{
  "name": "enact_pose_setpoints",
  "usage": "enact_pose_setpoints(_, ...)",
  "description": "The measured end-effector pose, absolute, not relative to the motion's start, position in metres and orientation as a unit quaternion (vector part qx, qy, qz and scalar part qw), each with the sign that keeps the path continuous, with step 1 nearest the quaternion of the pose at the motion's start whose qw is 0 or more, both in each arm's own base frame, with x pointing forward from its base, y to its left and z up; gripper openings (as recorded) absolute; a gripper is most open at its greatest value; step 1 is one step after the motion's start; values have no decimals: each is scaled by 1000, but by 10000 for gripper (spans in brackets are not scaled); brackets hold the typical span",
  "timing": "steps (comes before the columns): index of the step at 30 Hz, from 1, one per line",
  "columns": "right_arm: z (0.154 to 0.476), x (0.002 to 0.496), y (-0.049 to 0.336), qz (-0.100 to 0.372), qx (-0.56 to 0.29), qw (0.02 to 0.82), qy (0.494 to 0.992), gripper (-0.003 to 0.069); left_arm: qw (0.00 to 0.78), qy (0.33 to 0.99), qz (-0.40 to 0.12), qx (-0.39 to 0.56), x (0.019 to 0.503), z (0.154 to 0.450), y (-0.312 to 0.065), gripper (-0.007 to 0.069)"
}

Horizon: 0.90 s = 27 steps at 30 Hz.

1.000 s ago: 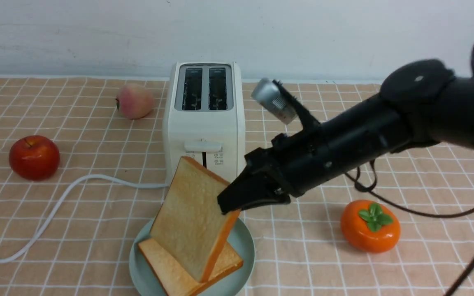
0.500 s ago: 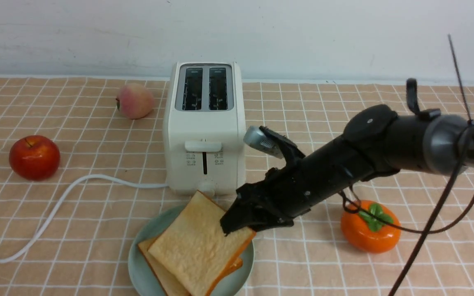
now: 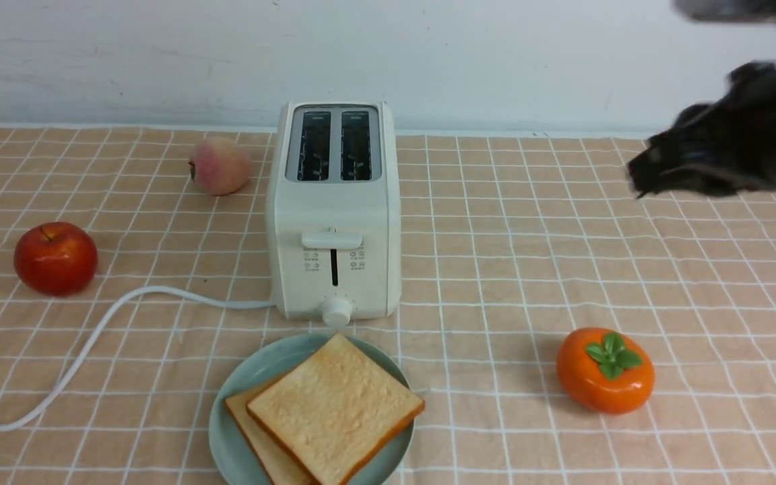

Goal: Take toasted bread from bread machine on light coffee tablecloth place on plate.

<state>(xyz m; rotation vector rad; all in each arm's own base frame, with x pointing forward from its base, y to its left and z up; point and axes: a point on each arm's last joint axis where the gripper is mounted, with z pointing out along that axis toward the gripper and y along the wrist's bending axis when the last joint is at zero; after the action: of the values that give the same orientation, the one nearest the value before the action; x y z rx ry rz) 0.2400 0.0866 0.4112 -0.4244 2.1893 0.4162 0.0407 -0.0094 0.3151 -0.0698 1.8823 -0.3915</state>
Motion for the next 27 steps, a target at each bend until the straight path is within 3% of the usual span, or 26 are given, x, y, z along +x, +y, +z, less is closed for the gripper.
enact_pose_setpoints(2,425,216,76,152,-157,466,857,-14,588,791,-164,-27,42,318,-9,-14)
enact_pose_setpoints(6,423,168,55,130,-120,545,819,-10,621,766,-163,-22,43,326,-8,-14)
enact_pose_setpoints(10,393,137,41,119,-89,595,790,-8,632,756,-171,-22,44,329,-9,-14)
enact_pose_setpoints(11,373,123,35,115,-79,617,774,-8,633,754,-175,-24,44,329,-9,-14)
enact_pose_setpoints(15,321,97,26,124,-58,666,734,-8,632,754,-179,-25,44,329,-10,-14)
enact_pose_setpoints(19,291,84,22,133,-51,714,685,-1,632,753,-179,-25,44,329,-10,-14)
enact_pose_setpoints(27,283,76,20,141,-46,755,639,5,647,741,-179,-22,44,333,-10,-14)
